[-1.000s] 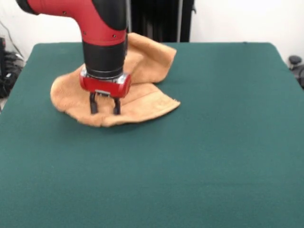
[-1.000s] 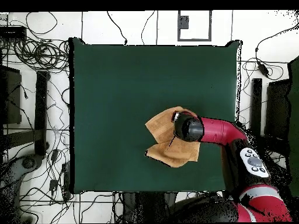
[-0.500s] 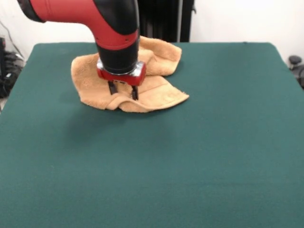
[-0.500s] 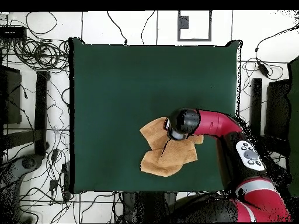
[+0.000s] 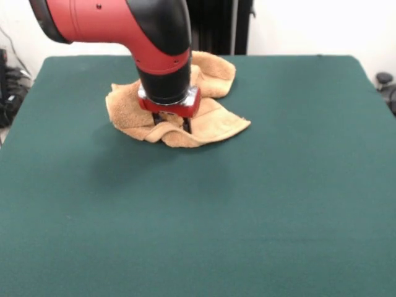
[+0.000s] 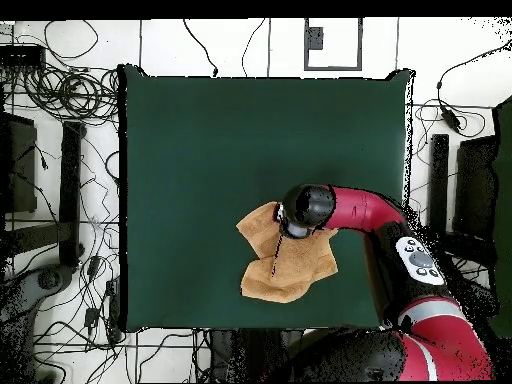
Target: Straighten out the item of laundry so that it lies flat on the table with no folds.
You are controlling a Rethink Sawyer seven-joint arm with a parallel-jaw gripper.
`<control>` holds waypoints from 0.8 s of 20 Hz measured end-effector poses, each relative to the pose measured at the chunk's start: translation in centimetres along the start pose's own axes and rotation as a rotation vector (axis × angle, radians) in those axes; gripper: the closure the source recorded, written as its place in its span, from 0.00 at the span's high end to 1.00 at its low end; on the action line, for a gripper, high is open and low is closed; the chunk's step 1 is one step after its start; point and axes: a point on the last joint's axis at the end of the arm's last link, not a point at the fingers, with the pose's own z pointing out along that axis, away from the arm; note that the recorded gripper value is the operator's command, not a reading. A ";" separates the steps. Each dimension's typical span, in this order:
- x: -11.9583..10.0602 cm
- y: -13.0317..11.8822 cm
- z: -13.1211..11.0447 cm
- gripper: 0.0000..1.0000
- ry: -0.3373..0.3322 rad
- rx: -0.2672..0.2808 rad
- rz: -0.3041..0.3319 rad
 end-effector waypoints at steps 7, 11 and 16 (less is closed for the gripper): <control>-0.1 0.2 -0.2 1.00 0.004 -0.010 0.010; 0.0 0.6 -0.3 1.00 0.017 -0.021 0.022; 0.3 1.6 -0.3 1.00 0.028 -0.030 0.021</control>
